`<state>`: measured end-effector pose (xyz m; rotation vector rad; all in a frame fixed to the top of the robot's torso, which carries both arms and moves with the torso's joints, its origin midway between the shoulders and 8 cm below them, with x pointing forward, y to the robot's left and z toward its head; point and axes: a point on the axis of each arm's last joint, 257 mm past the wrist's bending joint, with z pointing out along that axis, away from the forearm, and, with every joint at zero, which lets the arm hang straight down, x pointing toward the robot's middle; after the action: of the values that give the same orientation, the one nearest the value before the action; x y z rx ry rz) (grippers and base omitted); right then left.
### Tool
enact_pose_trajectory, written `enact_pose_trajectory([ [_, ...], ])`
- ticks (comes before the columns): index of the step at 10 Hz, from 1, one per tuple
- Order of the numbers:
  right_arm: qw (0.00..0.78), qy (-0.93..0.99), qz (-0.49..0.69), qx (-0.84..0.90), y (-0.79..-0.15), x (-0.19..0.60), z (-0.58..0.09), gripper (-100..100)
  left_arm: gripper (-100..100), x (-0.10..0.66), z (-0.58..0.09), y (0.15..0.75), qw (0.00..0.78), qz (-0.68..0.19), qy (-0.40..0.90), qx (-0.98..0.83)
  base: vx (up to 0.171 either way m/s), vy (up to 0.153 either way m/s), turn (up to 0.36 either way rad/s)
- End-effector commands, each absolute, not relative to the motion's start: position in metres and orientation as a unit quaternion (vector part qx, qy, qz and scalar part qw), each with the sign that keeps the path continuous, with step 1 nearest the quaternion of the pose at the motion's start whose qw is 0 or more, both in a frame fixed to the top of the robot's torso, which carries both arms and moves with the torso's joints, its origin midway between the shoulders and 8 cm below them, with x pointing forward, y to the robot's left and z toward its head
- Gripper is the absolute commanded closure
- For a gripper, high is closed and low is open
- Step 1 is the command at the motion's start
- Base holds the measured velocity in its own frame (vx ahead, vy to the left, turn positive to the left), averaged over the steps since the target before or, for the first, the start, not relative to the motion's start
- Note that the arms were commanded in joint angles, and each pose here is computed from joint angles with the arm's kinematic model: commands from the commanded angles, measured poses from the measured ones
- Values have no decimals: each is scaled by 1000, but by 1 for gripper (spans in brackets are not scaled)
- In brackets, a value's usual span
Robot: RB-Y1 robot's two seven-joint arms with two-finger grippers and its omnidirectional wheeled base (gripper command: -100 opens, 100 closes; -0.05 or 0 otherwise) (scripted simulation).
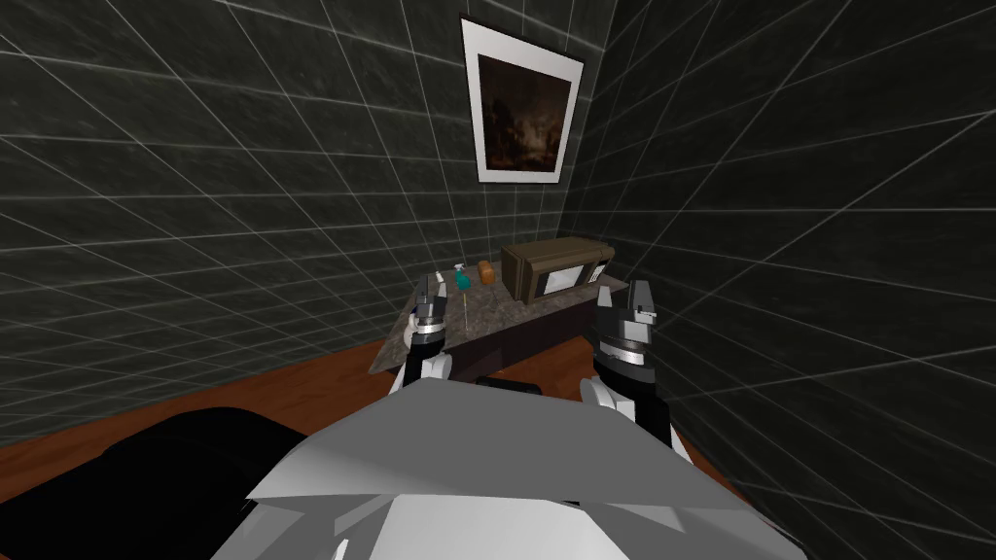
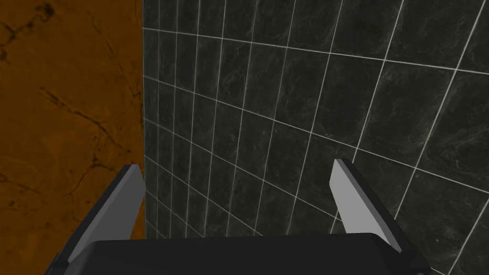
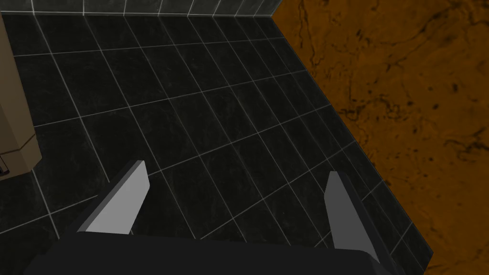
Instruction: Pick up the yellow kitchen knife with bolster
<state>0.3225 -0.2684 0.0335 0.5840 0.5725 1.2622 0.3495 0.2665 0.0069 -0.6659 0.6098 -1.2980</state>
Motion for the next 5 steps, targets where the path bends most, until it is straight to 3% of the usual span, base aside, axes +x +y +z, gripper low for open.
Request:
enact_pose_trajectory([
  [1,730,260,573,265,-268,322,33,0,-100,356,1,265,699,-581,297,-294,-49,-32,-41],
  [5,730,260,573,265,-268,323,33,0,-100,378,-22,267,684,-565,352,-298,-95,-35,-51],
])
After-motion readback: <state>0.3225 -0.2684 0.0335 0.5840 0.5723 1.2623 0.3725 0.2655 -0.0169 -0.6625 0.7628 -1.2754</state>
